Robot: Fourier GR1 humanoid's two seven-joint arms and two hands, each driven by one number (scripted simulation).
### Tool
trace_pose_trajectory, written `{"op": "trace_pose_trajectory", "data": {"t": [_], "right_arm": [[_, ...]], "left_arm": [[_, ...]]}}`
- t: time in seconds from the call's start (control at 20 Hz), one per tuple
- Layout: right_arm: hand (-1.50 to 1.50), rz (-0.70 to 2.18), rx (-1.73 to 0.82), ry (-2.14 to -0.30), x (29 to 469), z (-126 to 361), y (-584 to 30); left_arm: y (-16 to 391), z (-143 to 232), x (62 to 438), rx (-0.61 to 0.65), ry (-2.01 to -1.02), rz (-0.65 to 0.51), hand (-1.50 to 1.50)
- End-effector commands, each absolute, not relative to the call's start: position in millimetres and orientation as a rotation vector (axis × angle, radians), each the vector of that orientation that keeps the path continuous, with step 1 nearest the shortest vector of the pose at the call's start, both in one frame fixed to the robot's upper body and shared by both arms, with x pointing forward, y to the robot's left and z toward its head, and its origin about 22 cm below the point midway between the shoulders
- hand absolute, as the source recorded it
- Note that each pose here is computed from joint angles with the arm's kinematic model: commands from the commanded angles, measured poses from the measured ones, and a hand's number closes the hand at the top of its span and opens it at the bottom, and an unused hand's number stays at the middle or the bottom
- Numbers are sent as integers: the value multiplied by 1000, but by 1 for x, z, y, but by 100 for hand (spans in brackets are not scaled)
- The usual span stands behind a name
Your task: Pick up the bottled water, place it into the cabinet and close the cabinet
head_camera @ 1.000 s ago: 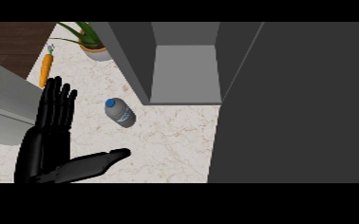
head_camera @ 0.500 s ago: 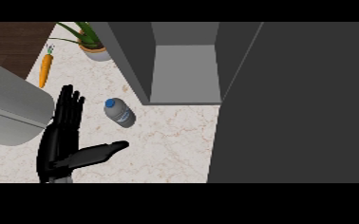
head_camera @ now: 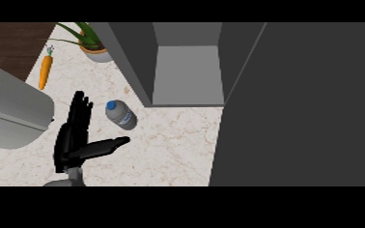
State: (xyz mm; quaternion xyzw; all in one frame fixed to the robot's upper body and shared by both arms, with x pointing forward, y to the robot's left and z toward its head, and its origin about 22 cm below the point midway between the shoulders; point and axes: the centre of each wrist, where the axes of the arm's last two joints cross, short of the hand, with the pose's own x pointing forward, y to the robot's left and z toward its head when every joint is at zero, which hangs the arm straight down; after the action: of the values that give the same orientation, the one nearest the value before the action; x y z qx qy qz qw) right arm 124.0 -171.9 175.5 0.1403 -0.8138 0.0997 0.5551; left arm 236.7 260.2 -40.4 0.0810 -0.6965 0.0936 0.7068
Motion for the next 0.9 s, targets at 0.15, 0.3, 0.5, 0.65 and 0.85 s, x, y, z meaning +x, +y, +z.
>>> {"op": "trace_pose_trajectory", "data": {"t": [0.15,0.3,0.5,0.65,0.85], "right_arm": [[-150,249,250,-1988,104,191,-182],[-150,251,247,-1997,99,185,-176],[-150,243,248,-2013,107,189,-177],[-150,248,221,-1990,106,186,-183],[-150,261,253,-1996,96,191,-183]], "left_arm": [[272,-83,228,140,-1538,213,-150],[281,-107,228,159,-1553,236,-150],[282,-120,233,117,-1556,258,-150],[260,-130,242,127,-1560,241,-150],[269,-132,263,143,-1594,264,-150]]}}
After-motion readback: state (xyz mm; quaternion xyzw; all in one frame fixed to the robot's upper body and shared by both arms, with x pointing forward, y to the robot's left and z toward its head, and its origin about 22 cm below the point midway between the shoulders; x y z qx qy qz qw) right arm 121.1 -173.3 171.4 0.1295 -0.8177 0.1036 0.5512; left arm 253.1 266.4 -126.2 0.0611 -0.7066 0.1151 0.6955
